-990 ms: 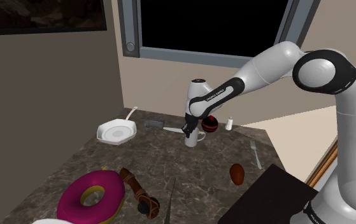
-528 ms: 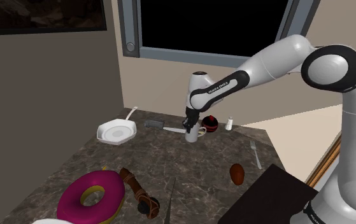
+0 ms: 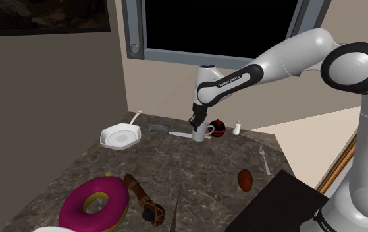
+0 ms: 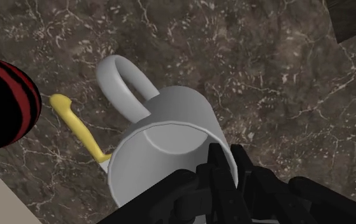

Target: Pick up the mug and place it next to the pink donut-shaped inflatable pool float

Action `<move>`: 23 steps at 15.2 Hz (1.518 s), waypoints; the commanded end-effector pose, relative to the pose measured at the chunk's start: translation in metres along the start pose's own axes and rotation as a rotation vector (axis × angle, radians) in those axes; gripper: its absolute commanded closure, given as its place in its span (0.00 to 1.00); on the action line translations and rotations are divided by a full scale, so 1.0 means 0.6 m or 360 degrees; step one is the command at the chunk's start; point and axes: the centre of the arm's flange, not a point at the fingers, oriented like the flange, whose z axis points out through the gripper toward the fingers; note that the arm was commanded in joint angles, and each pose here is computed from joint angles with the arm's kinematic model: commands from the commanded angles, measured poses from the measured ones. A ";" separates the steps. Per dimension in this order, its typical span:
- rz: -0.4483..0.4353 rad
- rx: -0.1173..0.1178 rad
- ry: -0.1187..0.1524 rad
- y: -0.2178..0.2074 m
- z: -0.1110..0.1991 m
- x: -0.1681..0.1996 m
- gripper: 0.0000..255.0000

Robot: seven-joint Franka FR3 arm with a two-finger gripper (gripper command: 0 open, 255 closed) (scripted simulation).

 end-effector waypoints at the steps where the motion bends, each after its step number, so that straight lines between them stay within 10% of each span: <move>1: 0.0000 0.0000 -0.0001 0.000 -0.017 0.000 1.00; 10: 0.0000 0.0000 -0.0001 0.000 -0.089 0.005 1.00; 23: 0.0000 0.0000 -0.0001 -0.274 -0.099 -0.076 1.00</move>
